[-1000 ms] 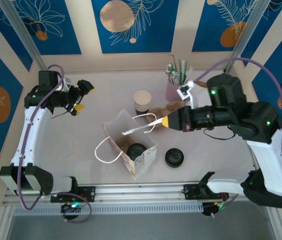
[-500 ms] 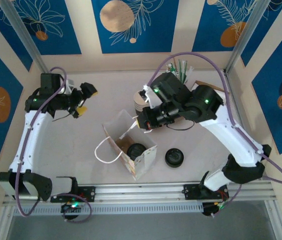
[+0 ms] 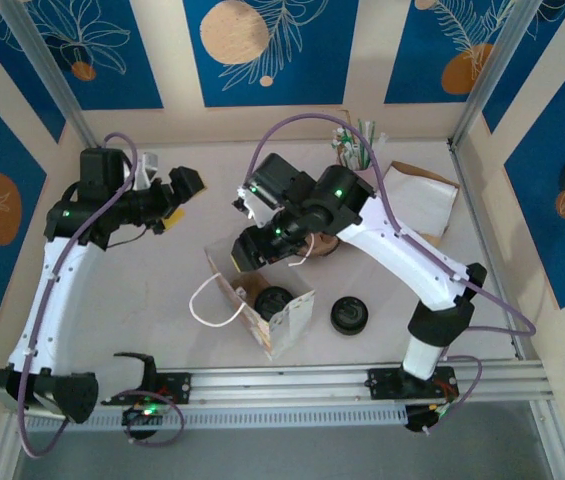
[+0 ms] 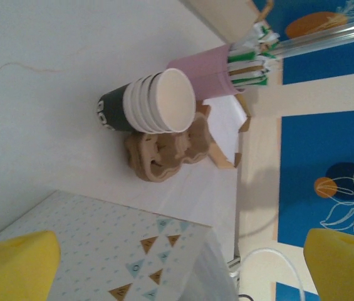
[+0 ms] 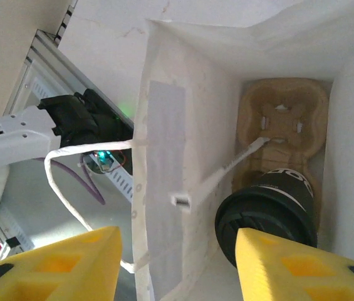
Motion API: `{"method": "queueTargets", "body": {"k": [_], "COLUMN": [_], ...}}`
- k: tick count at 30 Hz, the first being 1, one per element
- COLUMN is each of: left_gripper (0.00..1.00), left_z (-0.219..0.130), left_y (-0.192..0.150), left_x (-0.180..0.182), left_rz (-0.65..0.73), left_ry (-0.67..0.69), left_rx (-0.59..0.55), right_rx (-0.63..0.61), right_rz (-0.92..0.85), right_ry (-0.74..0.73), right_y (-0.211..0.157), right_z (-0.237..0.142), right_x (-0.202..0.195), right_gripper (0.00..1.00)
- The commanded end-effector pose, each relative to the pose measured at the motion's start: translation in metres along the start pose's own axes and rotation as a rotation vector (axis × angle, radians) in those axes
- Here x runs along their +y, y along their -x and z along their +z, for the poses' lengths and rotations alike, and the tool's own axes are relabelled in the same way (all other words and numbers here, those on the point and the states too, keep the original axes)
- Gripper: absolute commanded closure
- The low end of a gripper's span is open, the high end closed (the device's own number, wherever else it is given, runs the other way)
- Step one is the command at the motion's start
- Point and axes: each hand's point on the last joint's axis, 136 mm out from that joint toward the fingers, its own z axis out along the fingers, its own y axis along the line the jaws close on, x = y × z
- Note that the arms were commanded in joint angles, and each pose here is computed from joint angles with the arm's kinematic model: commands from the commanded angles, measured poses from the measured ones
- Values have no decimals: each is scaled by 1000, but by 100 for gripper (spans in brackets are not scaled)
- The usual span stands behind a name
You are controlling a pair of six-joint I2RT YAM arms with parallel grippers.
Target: Pack the takeout coffee
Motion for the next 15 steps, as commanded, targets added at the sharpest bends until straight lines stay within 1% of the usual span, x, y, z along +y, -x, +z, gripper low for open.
{"method": "queueTargets", "body": {"k": [1,4,7,9,11,12,15], "left_gripper": [0,0,0,0,0,0,0], "left_z": [-10,-7,-2,3,9,14,29], "left_y": [6,8,13,17,24,27,35], "left_x": [-33,-36,-36,-31,-25,-21,-18], "left_rz": [79,93,114,125,128,122,105], "left_ry": [-95,-92,-74,-29,13,37,52], "left_rx": [-33,-27,-18,-5,8,18,52], "right_rx": [-62,-160,-275,-349,-396,-416,-469], "right_rz": [-13,31,108,199,306,373,580], "right_ry": [23,33,21,-29,-77,-110,-180], "right_y": [6,21,36,41,39,36,24], "right_z": [-30,-53,-81,-98,-109,-114,-129], "right_x": [3,-6,-26,-53,-84,-102,-154], "right_gripper": [48,48,47,46,46,46,47]}}
